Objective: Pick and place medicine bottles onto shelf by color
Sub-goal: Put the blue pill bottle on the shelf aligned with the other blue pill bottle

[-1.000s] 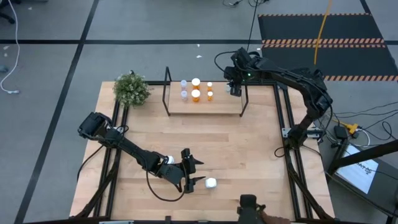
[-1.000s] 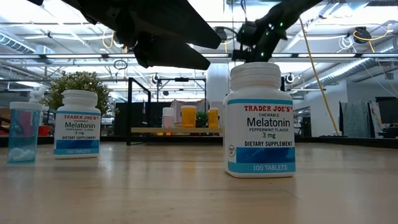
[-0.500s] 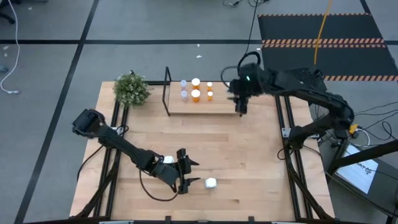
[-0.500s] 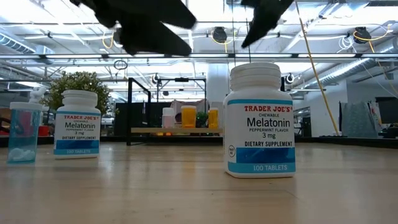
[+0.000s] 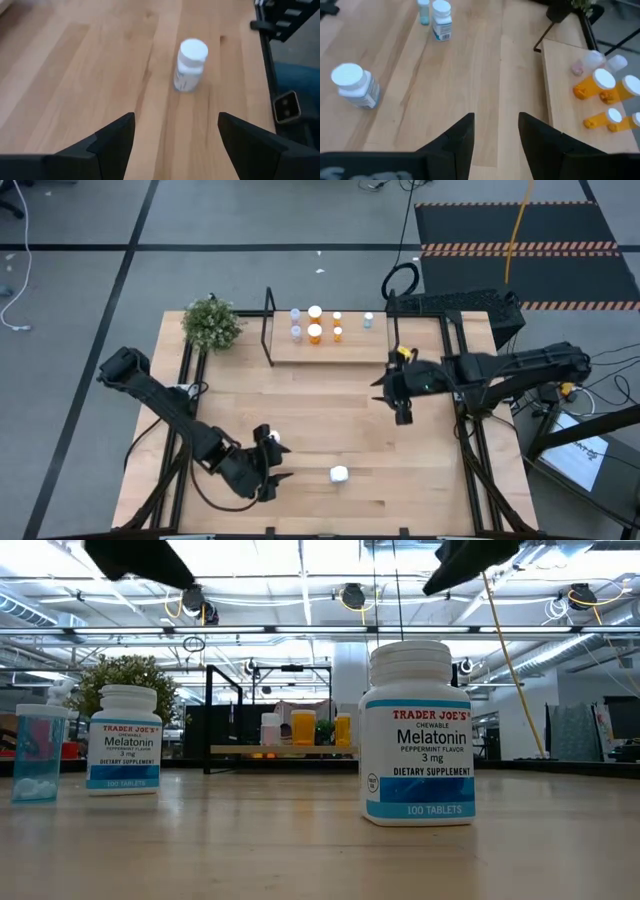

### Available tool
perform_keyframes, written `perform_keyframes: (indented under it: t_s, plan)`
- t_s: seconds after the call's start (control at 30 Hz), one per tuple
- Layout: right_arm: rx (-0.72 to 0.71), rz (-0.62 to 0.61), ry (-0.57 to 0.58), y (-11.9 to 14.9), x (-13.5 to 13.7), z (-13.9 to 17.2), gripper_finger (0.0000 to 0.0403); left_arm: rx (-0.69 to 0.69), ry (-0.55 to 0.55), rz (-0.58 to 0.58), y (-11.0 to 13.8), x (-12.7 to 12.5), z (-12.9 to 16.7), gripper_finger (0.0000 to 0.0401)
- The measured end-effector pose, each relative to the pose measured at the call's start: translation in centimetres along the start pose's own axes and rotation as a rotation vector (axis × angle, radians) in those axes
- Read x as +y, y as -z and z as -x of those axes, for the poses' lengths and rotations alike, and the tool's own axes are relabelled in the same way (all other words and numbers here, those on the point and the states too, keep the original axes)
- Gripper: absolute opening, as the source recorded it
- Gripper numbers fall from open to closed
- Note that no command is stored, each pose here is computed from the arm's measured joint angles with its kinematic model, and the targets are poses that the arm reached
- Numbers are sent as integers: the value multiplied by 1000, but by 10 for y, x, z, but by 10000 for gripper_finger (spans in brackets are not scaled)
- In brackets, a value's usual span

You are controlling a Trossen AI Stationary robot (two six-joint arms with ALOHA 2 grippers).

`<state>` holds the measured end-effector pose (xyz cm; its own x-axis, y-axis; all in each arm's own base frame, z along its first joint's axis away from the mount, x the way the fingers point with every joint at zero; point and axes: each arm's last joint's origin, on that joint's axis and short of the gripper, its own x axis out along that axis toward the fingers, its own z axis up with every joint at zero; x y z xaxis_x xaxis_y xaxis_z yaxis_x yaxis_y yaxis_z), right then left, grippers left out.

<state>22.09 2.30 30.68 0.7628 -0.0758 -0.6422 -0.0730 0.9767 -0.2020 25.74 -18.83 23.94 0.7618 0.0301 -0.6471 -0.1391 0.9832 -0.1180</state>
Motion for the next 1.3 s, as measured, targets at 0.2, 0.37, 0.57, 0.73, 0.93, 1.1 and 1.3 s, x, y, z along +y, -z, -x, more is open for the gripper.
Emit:
perform_keyframes:
  t_s: [0.2, 0.37, 0.57, 0.73, 0.93, 1.1, 1.3]
  plan:
    - [8, 50, -21, 17, 14, -13, 148, 70, -37, 17, -10, -14, 22, 282]
    - [17, 30, -27, 20, 16, -12, 148, 132, -70, 33, 2, -17, 32, 282]
    - [30, 22, -49, 21, 21, -10, 148, 211, -122, 92, 24, -17, 40, 282]
    - [23, 4, -66, 21, 26, -8, 148, 239, -134, 82, 40, -20, 45, 282]
    - [20, -1, -79, 20, 30, -7, 148, 252, -155, 68, 54, -20, 49, 282]
    - [20, -2, -79, 20, 30, -7, 148, 258, -197, 54, 65, -15, 49, 282]
    - [20, 0, -79, 20, 30, -7, 148, 273, -233, 65, 87, -3, 37, 282]
